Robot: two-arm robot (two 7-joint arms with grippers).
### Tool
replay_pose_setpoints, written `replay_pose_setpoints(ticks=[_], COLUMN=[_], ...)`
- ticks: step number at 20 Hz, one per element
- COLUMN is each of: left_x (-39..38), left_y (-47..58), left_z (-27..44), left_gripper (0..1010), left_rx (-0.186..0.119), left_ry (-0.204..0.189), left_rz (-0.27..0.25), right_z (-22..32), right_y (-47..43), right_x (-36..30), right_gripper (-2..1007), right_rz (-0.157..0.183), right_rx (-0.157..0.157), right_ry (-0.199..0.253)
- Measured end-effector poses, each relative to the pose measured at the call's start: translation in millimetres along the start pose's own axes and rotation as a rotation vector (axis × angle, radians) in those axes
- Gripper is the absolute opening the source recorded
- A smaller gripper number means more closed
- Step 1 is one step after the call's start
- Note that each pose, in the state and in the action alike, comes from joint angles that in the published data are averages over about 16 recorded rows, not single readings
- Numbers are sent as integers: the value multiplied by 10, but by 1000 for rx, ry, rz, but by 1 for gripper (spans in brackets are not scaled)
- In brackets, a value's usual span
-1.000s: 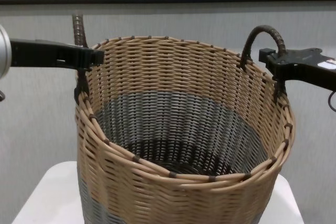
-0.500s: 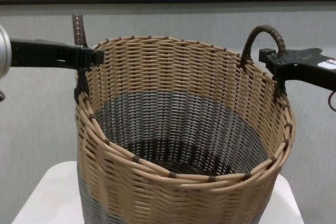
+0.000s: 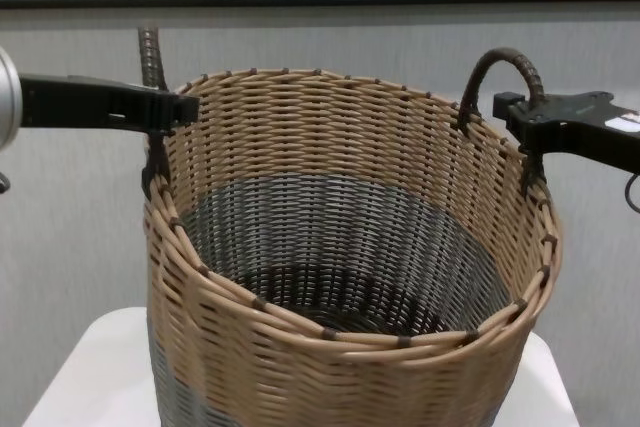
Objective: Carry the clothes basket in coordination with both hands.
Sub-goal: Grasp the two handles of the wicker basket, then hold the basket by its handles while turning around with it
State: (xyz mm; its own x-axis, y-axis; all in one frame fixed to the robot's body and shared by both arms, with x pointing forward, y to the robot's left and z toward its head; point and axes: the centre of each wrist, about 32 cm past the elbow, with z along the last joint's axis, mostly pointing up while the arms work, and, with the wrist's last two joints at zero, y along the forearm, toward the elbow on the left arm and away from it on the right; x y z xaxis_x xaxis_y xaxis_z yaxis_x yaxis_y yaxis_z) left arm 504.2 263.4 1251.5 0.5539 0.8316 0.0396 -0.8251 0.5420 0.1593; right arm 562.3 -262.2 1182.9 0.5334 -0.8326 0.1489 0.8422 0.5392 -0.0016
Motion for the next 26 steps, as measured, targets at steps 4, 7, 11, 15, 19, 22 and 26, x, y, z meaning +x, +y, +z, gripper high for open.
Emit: replay_pose_setpoints(ticks=[4,7,11,15,19,22,26], left_x=[3,7,18,36,58,75,99], left_y=[3,9,21,37,55,67,81], left_z=[4,14,41,85,140,183,235], left_gripper=[0,0,0,0,0,0,0], left_rx=[-6,-18,-44,-81,-119,-143,-171], left_ry=[-4,-9,-18,-29,-42,-51,-68], left_rz=[-3,-7,-12,-15,-20,-25,-35], right_z=[13,34,80,145,221,279,347], right_y=[-2,-9,-21,-29,-33,-28,-15], right_x=[-8,-15,-24,-39,-48,-52,-60], right_gripper=[11,11,11,11,11,11,11], right_rz=[-8,-19,-35,-48,-54,-53,-49], right_rx=[6,16,37,62,88,104,121], right_ry=[-16,-33,-59,-83,-97,-103,-105])
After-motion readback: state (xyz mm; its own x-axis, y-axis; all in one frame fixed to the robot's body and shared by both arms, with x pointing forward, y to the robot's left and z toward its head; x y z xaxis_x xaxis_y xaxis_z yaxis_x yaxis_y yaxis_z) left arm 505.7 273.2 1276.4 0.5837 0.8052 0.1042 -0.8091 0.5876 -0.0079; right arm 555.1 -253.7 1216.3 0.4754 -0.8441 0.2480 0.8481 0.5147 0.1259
